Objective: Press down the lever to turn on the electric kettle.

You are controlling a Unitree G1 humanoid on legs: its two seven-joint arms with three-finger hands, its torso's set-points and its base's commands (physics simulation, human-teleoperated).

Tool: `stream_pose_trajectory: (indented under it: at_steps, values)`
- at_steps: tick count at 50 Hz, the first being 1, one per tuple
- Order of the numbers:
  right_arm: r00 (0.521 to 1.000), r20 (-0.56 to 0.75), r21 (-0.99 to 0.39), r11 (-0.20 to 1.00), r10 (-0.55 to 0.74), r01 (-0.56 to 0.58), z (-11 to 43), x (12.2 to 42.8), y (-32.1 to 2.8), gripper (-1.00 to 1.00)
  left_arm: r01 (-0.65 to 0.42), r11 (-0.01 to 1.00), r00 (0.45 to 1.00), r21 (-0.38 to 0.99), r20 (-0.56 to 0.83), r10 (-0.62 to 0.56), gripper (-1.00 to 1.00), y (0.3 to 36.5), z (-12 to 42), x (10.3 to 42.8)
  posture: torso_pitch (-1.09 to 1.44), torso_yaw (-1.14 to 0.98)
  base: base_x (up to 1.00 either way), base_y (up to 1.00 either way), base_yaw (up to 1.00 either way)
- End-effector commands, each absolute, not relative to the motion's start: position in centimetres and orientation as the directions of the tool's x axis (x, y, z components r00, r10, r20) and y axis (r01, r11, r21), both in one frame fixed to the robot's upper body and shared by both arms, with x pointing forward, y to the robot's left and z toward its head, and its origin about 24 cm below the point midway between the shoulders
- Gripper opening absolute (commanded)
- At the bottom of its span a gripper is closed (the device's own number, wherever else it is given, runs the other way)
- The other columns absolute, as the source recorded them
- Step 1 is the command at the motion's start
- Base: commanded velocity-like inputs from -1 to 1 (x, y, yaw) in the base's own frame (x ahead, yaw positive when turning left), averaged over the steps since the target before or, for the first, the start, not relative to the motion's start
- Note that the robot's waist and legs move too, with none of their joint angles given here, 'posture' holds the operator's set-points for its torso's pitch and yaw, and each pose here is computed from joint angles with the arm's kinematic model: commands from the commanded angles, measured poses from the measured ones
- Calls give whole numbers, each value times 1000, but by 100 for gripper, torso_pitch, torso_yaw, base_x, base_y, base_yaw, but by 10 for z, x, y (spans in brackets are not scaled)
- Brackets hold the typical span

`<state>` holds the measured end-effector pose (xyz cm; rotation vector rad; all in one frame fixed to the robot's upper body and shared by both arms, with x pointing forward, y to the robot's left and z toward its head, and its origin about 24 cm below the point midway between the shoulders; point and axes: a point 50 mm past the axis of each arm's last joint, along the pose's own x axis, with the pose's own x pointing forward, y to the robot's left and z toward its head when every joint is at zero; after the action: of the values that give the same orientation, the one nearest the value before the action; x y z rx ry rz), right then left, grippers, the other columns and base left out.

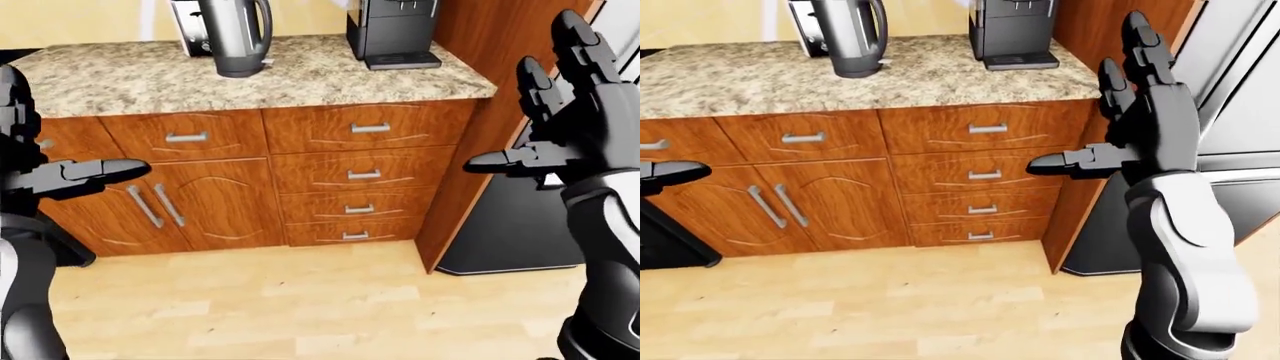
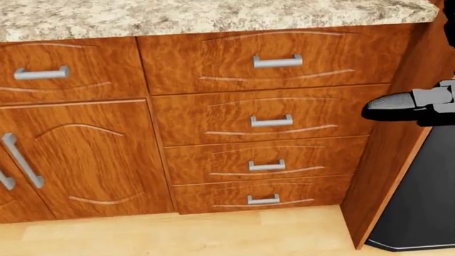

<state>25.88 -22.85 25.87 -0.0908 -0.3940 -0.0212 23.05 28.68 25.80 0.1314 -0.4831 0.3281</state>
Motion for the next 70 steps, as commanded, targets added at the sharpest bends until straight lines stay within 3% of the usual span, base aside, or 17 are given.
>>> stream_pose_trajectory:
  at_steps: [1, 70]
  values:
    - [887, 463, -94, 995, 5, 43, 277, 251, -228, 100, -345, 938, 800, 45, 536, 269, 100, 285, 272, 224, 0, 0, 9, 0, 0]
    - [864, 501, -138, 990, 58, 14, 295, 242, -225, 100, -345, 938, 786, 30, 555, 271, 100, 284, 286, 215, 0, 0, 9, 5, 0]
